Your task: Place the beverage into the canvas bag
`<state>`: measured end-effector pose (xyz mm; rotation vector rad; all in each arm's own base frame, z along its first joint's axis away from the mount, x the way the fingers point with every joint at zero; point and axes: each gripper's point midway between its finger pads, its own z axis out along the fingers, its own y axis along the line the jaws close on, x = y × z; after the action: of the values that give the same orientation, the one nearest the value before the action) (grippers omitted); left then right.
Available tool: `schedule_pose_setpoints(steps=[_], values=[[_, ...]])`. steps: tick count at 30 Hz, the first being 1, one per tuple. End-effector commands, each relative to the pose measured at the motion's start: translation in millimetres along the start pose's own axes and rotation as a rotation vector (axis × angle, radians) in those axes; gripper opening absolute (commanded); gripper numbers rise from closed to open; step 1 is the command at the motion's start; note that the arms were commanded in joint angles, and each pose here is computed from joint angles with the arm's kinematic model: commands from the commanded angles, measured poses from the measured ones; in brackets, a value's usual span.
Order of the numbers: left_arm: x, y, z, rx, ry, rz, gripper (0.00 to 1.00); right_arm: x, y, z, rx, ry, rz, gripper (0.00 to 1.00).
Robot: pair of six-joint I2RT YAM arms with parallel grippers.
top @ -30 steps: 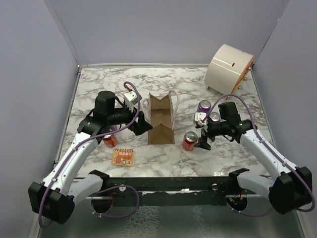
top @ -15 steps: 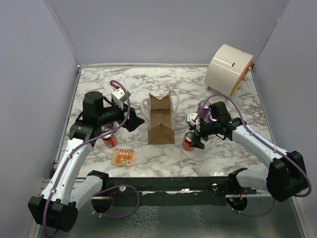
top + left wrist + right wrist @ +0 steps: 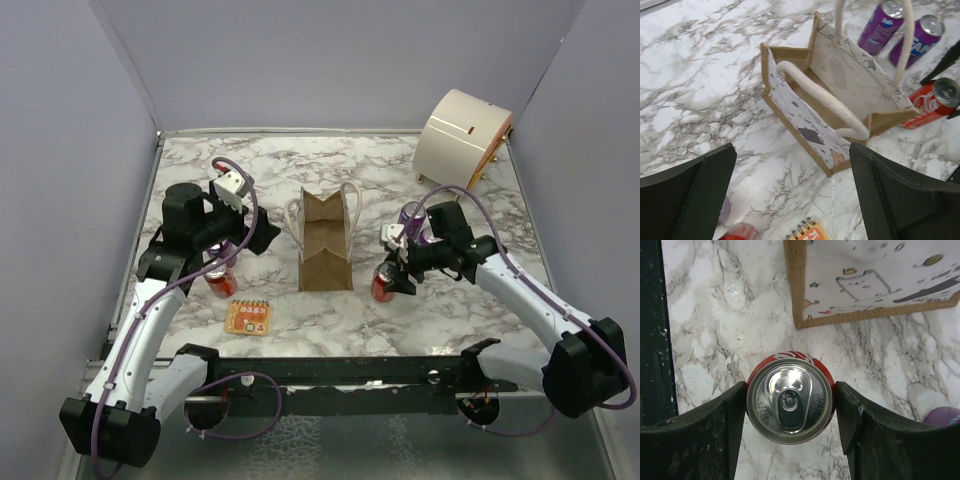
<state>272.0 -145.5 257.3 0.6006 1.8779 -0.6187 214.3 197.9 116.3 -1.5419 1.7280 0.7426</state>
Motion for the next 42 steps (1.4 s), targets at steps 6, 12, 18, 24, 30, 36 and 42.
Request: schedule_pose_setpoints(steps=[6,12,18,24,30,36,42], values=[[-31,39,-6,-0.200,-0.062,0.042,0.99,-137,6,-65,0.033,-0.304,-0.192,0.01],[-52,60,-15,-0.315,-0.082,0.103,0.99,-203,15,-85,-0.001,-0.388,-0.244,0.01],[-58,70,-13,-0.348,-0.078,0.140,0.99,-244,2,-78,0.034,-0.403,-0.244,0.01],[-55,66,-8,-0.303,-0.091,0.106,0.99,-268,-42,-62,0.131,-0.380,-0.208,0.01],[-48,62,-1,-0.266,-0.094,0.041,0.99,-272,-79,-28,0.190,-0.303,-0.142,0.01],[-39,36,7,-0.124,-0.112,-0.085,0.95,-272,-102,-1,0.248,-0.244,-0.101,0.01],[-36,-1,18,0.090,-0.112,-0.275,0.93,-261,-119,22,0.264,-0.223,-0.060,0.01]])
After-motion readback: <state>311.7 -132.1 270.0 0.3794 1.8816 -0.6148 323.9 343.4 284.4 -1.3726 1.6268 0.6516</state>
